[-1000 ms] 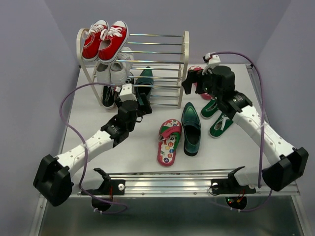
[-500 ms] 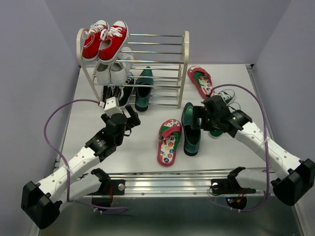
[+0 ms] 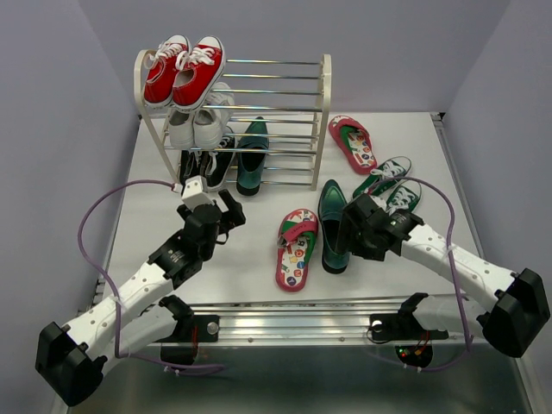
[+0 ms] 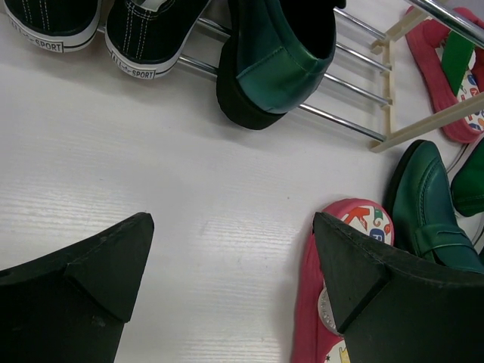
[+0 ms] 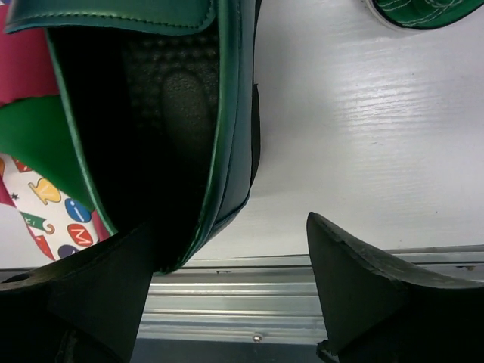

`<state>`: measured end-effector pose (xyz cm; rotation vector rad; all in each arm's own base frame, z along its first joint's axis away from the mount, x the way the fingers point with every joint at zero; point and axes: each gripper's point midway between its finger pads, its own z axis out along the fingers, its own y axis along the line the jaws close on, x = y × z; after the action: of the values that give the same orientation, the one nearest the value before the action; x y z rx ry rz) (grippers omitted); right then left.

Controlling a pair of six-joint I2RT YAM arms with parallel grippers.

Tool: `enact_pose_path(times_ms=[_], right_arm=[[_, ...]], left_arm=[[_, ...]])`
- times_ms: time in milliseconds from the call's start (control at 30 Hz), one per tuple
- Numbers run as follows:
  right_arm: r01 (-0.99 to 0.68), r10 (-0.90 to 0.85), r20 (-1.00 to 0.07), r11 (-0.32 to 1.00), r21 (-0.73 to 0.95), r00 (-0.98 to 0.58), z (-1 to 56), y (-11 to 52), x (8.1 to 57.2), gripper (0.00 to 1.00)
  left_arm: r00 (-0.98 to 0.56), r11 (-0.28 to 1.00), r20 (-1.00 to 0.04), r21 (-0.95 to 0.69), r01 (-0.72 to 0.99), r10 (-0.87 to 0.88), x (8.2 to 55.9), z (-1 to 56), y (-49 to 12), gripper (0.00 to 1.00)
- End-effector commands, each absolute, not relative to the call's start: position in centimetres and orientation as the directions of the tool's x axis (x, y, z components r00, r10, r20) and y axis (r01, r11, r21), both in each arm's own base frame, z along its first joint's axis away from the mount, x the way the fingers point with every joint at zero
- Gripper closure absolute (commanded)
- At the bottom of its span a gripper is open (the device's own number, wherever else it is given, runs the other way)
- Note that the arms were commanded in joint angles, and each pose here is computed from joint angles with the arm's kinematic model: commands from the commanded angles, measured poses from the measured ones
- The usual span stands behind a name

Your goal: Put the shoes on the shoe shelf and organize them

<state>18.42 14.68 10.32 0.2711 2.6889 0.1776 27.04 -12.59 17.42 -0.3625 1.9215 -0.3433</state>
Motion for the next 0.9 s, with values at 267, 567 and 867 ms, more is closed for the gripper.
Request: enact_pose_path(times_ms=[267, 567, 867], right_arm=[[0.231, 0.288, -0.386, 0.954, 0.190, -0.876, 9.8, 15.5, 18.6, 0.84], [-0.003, 0.158, -0.511, 0.954, 0.299, -0.845, 18.4, 17.6, 19.8, 0.99], [-0.139, 0.082, -0.540, 0.924, 0.355, -0.838, 24.1, 18.3, 18.6, 0.99]], left_arm=[[-0.311, 0.888, -0.835, -0.454, -0.078, -0.454, 27.0, 18.3, -12.5, 0.01], [-0.288, 0.889, -0.843, -0.448, -0.092, -0.454, 27.4, 19.0, -12.2, 0.01], [-0.286, 0.894, -0.849, -0.438, -0.092, -0.445, 27.8, 19.3, -12.5, 0.01]])
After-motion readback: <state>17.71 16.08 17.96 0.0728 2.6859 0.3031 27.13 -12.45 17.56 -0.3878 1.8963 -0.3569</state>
